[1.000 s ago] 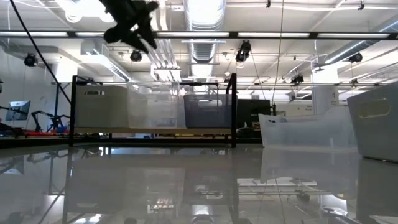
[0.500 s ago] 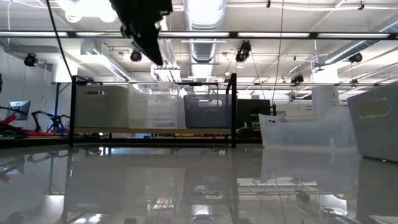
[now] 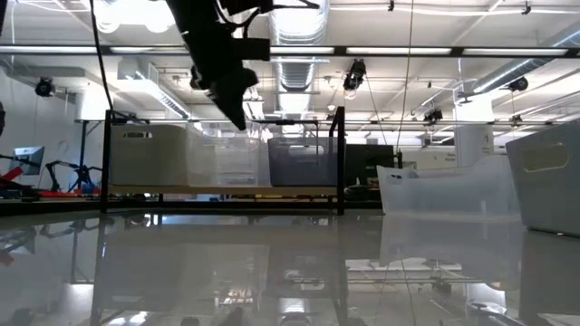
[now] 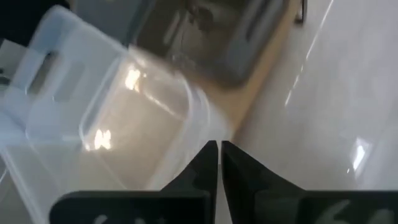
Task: Stack baskets on shelf by color
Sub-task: Stack the bottom black bin on top of the black bin on the shelf
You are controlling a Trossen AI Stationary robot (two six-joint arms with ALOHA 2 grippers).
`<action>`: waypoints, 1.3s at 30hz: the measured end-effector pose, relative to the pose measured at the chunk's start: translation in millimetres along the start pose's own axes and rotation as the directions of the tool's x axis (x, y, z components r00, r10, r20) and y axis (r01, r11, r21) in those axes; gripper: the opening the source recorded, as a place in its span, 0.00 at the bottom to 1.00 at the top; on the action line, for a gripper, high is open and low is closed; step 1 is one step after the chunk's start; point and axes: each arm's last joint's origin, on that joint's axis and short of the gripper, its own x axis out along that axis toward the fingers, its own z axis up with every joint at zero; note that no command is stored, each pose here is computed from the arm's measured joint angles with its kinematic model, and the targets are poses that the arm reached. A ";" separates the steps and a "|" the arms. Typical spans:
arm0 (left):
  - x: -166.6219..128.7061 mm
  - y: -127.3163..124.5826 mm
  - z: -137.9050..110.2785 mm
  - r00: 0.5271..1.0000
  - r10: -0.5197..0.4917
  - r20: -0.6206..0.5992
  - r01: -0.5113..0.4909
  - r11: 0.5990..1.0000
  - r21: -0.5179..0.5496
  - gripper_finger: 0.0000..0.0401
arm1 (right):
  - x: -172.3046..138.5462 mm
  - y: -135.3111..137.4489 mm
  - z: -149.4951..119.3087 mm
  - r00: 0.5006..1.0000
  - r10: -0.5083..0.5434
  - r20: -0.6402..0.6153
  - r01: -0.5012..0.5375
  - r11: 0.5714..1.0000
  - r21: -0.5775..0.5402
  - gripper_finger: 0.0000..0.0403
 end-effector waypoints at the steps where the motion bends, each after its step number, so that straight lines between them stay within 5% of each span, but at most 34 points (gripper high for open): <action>1: 0.8 0.5 3.0 1.000 -0.002 0.022 0.003 1.000 -0.010 0.01 | -5.3 -0.1 4.7 0.999 0.045 -0.022 -0.045 0.999 0.018 0.02; 6: -11.5 0.9 17.3 0.990 -0.029 0.139 0.034 0.999 -0.038 0.01 | -19.6 -8.8 19.8 0.970 0.188 -0.157 -0.162 0.973 0.165 0.02; 14: -73.4 -25.4 8.8 0.943 -0.179 0.280 0.176 0.984 0.037 0.01 | -24.2 -21.1 4.8 0.871 0.221 -0.438 -0.053 0.930 0.364 0.02; 20: -112.1 -67.6 -20.3 0.893 -0.325 0.312 0.301 0.946 0.123 0.01 | -17.1 -21.7 2.2 0.786 0.283 -0.550 -0.085 0.930 0.357 0.04; 26: -134.2 -104.0 -60.4 0.849 -0.393 0.352 0.367 0.919 0.142 0.01 | -10.4 -32.6 5.6 0.696 0.305 -0.650 -0.045 0.922 0.384 0.18; 32: -136.3 -129.8 -97.1 0.787 -0.414 0.457 0.420 0.903 0.093 0.01 | -2.8 -30.5 -9.7 0.653 0.241 -0.718 -0.103 0.967 0.231 0.35; 39: -122.0 -143.8 -126.2 0.699 -0.469 0.540 0.522 0.850 0.062 0.01 | 10.5 -19.3 -20.4 0.624 0.273 -0.732 -0.152 0.961 0.229 0.41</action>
